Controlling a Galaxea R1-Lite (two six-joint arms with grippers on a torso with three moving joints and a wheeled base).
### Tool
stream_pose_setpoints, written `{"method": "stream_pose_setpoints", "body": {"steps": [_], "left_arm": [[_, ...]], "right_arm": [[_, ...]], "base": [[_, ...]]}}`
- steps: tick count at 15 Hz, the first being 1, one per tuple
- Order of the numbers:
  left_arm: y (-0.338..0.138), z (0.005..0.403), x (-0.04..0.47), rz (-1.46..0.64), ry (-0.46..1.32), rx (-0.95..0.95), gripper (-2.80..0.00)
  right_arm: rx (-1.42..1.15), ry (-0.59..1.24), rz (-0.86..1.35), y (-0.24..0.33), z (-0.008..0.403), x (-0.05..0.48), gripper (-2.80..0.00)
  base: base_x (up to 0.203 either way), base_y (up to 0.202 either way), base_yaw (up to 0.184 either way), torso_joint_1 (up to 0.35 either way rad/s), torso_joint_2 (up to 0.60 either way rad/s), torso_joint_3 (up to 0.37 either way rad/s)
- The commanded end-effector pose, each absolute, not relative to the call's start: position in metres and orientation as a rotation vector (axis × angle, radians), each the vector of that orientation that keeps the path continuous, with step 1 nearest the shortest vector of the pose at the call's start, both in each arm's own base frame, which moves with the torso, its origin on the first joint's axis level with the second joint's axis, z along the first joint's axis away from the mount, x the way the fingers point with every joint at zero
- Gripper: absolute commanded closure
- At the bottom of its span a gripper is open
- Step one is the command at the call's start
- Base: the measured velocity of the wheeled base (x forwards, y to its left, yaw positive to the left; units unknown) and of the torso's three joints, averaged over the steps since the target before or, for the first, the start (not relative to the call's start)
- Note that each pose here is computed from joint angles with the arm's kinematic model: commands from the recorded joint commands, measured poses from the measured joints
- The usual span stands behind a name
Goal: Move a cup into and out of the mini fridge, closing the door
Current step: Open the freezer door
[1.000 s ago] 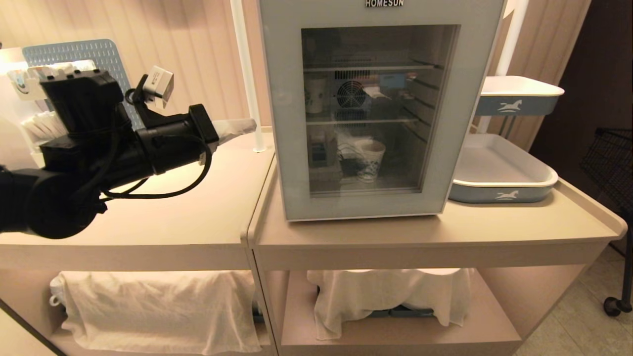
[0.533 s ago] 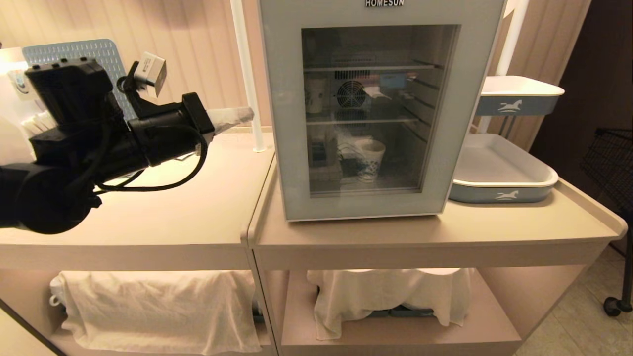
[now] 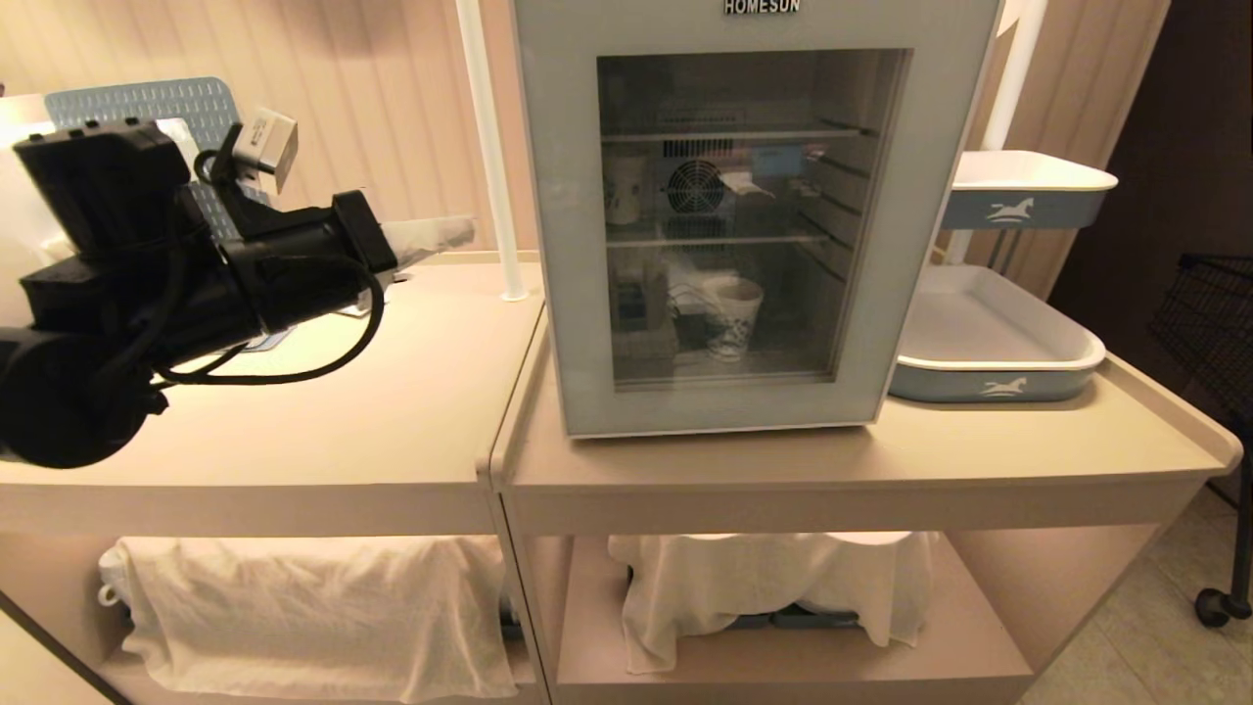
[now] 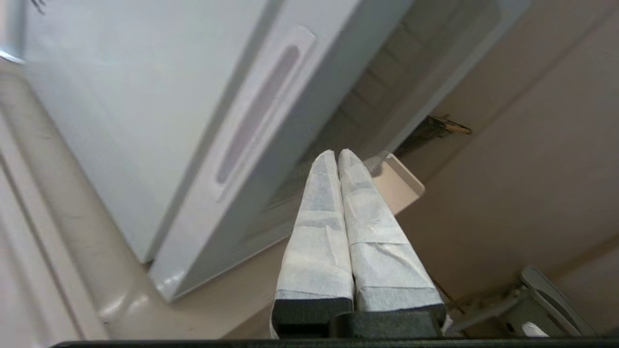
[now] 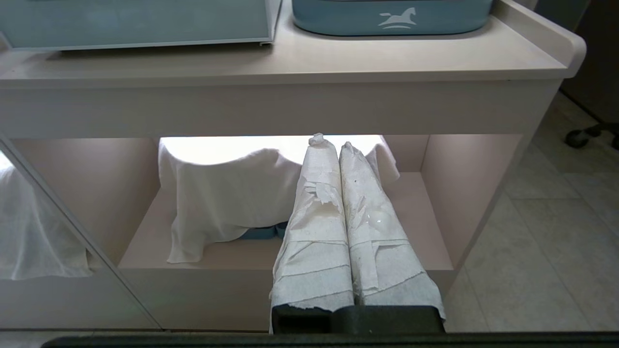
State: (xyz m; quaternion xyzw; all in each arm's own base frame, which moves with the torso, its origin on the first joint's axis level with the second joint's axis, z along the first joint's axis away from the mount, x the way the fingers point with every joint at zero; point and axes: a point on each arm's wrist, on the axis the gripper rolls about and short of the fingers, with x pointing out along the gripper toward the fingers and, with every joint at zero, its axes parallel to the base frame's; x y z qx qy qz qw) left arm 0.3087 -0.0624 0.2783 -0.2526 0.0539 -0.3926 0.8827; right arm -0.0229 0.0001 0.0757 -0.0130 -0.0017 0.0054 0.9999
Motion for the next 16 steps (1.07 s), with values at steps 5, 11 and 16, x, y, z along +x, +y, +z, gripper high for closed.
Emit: {"method": "stream_pose_setpoints", "body": {"steps": [5, 11, 16], "left_arm": [[-0.053, 0.281, 0.315, -0.792, 0.090, -0.508, 0.00], [-0.047, 0.279, 0.315, -0.774, 0.088, -0.497, -2.80], [-0.046, 0.264, 0.318, -0.751, 0.139, -0.466, -2.80]], "right_arm": [[-0.029, -0.003, 0.011, 0.000, 0.076, -0.023, 0.00], [-0.026, -0.003, 0.012, 0.000, 0.076, -0.023, 0.00], [-0.028, -0.003, 0.011, 0.000, 0.076, -0.023, 0.00]], "base": [[0.000, 0.000, 0.000, 0.000, 0.00, 0.000], [0.000, 0.000, 0.000, 0.000, 0.00, 0.000], [0.000, 0.000, 0.000, 0.000, 0.00, 0.000]]}}
